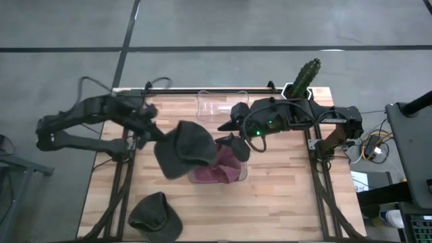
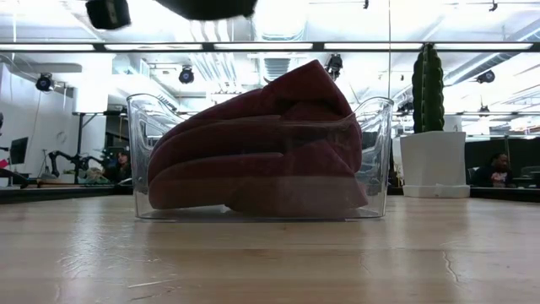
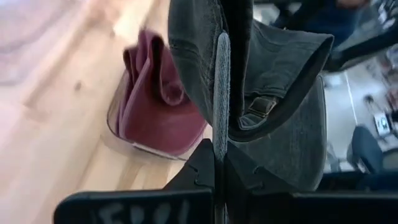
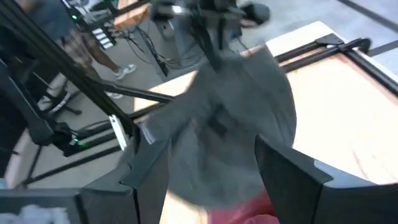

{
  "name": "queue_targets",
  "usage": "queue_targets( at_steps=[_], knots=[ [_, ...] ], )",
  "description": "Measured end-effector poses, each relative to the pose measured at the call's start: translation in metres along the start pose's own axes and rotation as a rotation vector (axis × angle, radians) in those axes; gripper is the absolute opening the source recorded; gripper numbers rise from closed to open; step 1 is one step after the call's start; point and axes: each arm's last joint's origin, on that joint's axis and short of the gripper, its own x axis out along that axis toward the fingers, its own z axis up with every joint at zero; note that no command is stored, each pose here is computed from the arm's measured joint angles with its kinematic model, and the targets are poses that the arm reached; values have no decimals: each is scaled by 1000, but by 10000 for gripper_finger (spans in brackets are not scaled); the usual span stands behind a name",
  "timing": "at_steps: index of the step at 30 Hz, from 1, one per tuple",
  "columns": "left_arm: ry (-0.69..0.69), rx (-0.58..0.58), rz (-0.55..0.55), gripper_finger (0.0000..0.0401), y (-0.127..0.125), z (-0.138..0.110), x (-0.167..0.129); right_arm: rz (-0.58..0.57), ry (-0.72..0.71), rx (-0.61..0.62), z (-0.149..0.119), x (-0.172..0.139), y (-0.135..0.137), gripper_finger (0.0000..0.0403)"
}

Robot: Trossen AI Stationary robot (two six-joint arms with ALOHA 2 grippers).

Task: Pick & Place hat
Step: Put the top black cap into the top transparent bin

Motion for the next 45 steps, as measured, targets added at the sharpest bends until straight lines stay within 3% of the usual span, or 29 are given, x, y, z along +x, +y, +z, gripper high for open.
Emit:
queue_targets(
  at_steps=[4,13,27,45],
  knots=[
    [69,14,-12,7,4,6,18,19,-18,33,5,1,-5,224],
    [122,52,-180,7,2,23,45,4,33,68,8,29,-30,224],
    [213,55,-218,7,6,30,80,49,162,81,-1,84,-58,224],
    [207,86,-235,6,5,35,92,88,327,105,-33,140,-61,224]
  ],
)
